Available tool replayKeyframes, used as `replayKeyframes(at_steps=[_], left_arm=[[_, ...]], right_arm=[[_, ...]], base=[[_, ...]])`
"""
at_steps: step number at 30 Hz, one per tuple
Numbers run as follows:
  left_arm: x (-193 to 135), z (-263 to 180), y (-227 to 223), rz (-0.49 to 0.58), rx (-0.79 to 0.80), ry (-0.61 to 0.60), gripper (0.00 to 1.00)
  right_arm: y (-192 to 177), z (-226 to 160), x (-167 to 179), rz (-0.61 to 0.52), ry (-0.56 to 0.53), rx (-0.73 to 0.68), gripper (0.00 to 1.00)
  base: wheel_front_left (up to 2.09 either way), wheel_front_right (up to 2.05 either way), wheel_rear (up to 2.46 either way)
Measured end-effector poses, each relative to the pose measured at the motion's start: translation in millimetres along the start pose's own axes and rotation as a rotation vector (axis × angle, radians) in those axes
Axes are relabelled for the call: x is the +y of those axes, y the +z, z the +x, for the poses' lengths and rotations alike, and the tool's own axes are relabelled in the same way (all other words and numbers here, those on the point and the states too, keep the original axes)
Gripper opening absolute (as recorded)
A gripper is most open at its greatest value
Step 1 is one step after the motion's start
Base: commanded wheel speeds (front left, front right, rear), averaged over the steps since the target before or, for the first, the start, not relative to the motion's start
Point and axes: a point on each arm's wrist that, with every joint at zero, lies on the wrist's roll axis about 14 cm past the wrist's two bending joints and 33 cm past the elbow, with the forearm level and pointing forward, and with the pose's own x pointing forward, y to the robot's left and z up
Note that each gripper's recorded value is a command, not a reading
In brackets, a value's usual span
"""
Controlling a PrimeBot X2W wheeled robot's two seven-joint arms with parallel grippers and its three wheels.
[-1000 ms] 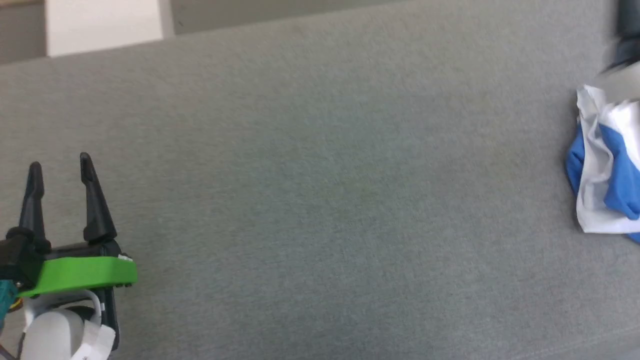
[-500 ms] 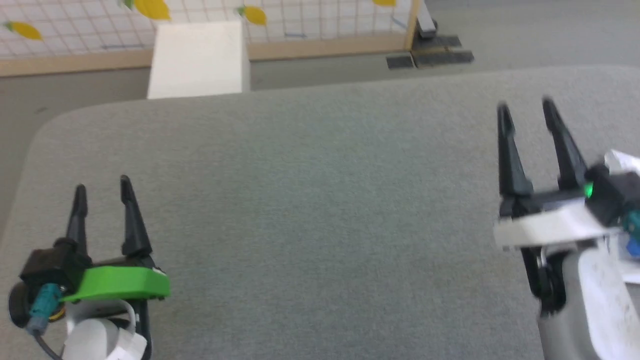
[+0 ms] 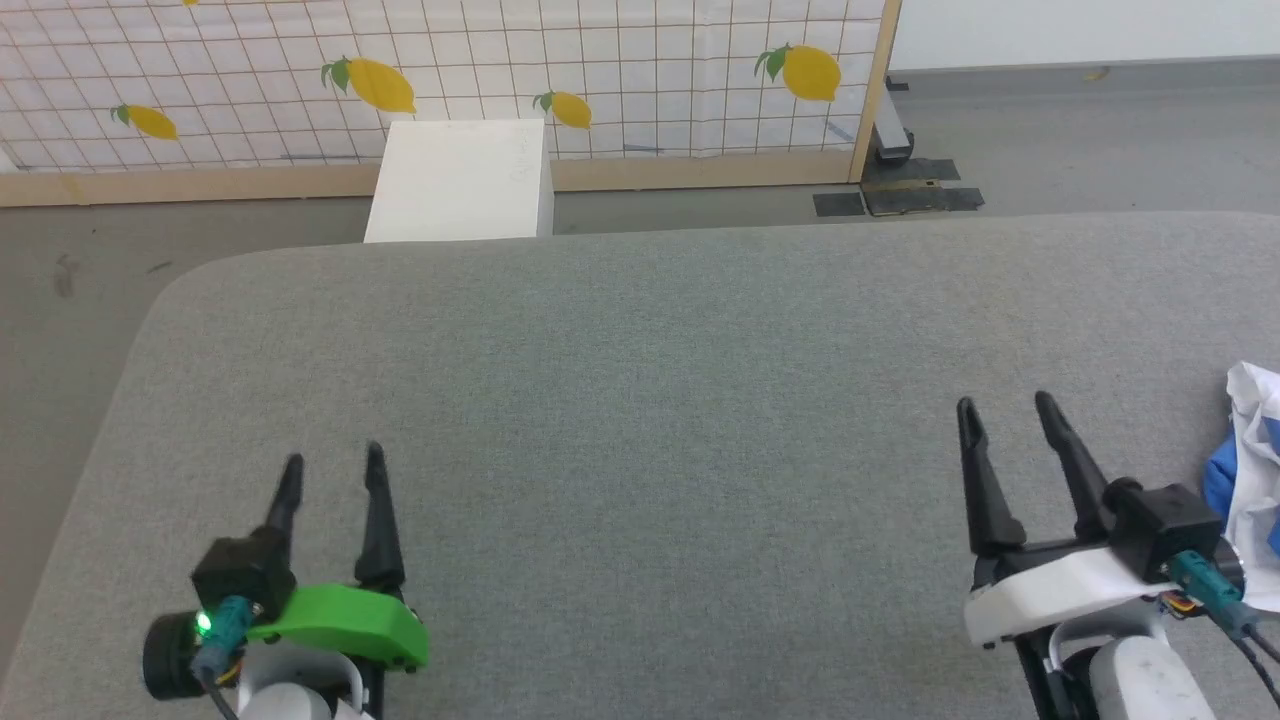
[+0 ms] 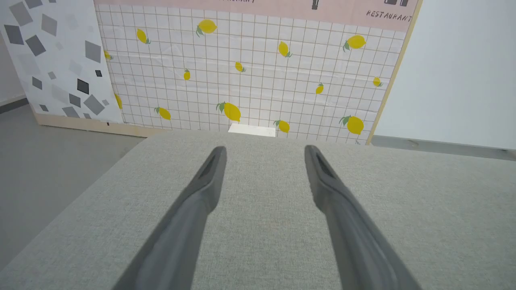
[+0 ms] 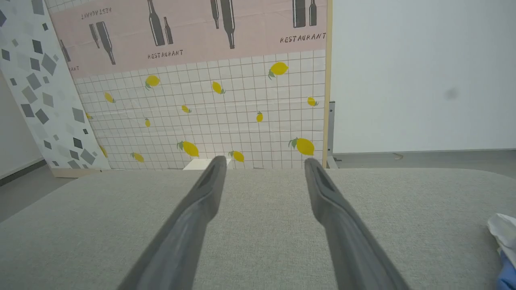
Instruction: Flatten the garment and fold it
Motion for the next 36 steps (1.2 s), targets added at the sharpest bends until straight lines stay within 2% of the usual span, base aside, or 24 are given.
replayKeyframes(at_steps=[9,18,19,36], left_arm=[[-4.5,-6.0,-31.8,-0.001,0.100,-0.011,1.00],[-4.1,-2.2,-32.5,-0.006,0.102,-0.011,1.00],[-4.1,-1.9,-32.4,-0.006,0.101,-0.011,0.00],[-4.0,-2.0,-29.0,-0.002,0.104,-0.012,0.00]], right_arm=[[-19.5,-8.3,-2.0,-0.007,-0.007,0.064,1.00],[-25.8,-7.6,0.7,0.003,0.000,0.082,1.00],[-26.3,-7.5,1.6,0.005,0.002,0.083,0.00],[-24.5,-5.3,3.7,-0.006,0.012,0.090,0.00]], base=[[0.00,0.00,0.00],[0.00,0.00,0.00],[0.00,0.00,0.00],[0.00,0.00,0.00]])
